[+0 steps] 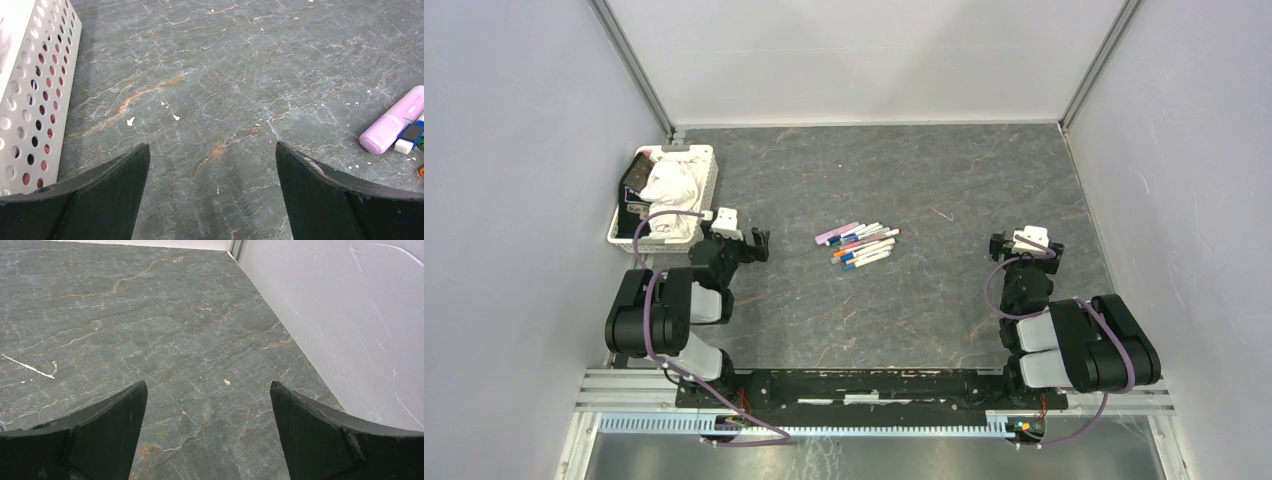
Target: Open the pen caps
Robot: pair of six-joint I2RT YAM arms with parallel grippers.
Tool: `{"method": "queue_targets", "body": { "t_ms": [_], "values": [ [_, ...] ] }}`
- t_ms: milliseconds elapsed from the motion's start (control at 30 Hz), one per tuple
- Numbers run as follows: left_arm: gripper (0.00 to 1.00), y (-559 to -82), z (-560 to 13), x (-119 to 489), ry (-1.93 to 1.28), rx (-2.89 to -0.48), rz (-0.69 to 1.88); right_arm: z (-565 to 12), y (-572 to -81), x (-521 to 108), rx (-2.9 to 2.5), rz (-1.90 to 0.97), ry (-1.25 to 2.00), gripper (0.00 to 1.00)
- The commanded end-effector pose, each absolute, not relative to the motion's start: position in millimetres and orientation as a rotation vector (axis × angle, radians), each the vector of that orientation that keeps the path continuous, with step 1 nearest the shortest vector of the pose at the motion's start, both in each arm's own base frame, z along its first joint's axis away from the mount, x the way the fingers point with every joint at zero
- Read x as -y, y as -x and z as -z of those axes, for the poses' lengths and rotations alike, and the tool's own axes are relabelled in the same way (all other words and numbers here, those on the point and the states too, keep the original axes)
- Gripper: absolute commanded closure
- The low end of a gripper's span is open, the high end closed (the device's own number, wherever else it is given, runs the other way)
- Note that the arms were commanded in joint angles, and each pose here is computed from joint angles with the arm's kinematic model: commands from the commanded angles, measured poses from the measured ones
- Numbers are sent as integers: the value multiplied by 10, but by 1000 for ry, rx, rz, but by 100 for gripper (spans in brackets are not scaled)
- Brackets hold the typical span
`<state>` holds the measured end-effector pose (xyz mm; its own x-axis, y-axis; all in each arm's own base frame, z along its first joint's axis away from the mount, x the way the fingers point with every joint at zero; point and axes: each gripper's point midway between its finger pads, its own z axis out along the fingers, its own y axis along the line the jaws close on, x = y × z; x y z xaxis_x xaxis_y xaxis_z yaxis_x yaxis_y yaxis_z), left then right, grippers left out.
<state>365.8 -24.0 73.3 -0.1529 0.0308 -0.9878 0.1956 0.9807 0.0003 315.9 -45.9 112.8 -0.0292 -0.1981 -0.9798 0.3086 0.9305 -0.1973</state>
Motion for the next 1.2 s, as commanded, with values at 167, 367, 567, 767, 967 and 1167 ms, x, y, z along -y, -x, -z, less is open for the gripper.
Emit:
{"method": "queue_targets", "body": {
  "t_ms": [167,367,567,767,967,1167],
  "values": [
    [0,-3736,-900,234,-161,-1663,138,-869,-2925,447,-1622,394,-56,2],
    [0,-3862,-1040,167,-132,-1735,147,-986,-3257,388,-1715,414,-14,2],
    [0,-4024,-1122,161,-236,-2009,151,-1264,-3374,326,-1727,289,-198,2],
    [0,-4009,-1407,126,-176,-2091,244,-1559,-3558,113,-1767,3,-545,2],
    [0,-3881,-1593,236,-252,-2085,334,-1757,-3633,-489,-1816,-185,-206,2],
    [0,-3797,-1432,125,-286,-2212,273,-1467,-3507,-1346,-1984,-117,241,2]
  ]
}}
